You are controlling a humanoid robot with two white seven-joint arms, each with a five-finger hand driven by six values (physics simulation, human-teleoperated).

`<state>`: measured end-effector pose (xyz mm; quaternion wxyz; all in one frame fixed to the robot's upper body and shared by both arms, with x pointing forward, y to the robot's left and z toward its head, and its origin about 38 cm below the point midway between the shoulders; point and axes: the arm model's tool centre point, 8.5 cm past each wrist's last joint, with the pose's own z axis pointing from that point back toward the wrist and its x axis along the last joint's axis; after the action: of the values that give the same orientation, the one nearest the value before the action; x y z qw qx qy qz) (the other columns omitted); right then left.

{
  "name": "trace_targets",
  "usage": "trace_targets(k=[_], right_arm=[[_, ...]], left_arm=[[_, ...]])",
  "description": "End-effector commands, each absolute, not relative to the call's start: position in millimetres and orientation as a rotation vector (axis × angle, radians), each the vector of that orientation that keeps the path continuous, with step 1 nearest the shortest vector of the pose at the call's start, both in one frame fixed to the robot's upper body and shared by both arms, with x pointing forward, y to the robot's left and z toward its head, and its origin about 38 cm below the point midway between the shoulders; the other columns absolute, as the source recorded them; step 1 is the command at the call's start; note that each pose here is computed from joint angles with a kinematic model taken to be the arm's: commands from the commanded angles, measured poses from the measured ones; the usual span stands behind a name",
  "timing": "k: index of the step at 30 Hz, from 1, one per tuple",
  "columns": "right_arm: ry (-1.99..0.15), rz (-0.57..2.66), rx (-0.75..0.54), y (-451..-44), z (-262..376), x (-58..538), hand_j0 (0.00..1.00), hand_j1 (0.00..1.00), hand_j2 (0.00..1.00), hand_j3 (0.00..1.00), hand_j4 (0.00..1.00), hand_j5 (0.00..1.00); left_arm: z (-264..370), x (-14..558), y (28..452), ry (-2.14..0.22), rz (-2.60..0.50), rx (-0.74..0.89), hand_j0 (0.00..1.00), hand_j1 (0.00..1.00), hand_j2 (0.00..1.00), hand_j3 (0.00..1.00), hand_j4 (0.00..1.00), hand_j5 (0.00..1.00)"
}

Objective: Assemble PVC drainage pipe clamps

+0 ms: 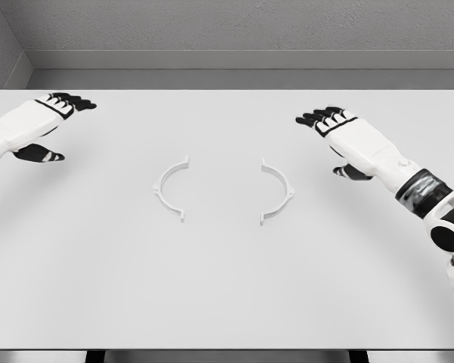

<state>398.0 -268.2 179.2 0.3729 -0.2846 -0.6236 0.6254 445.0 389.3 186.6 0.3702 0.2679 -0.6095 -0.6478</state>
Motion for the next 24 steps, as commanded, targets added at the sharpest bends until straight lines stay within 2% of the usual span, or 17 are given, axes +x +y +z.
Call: trace_targets(k=[1, 14, 24], right_arm=[[-1.555, 1.589, -0.72, -266.5, 169.8, 399.7, 1.0, 1.0, 1.0, 1.0, 1.0, 1.0], [-1.481, 1.67, -0.624, -249.3, 143.0, 398.0, 1.0, 1.0, 1.0, 1.0, 1.0, 1.0], [-1.478, 1.692, -0.585, -232.7, 136.3, 405.8, 1.0, 1.0, 1.0, 1.0, 1.0, 1.0]], left_arm=[[183.6, 444.0, 380.8, -1.578, -1.67, 0.664, 1.0, 1.0, 1.0, 1.0, 1.0, 1.0], [172.4, 435.3, 327.9, -1.667, -1.741, 0.54, 1.0, 1.0, 1.0, 1.0, 1.0, 1.0], [171.1, 411.7, 318.3, -1.681, -1.813, 0.495, 1.0, 1.0, 1.0, 1.0, 1.0, 1.0]])
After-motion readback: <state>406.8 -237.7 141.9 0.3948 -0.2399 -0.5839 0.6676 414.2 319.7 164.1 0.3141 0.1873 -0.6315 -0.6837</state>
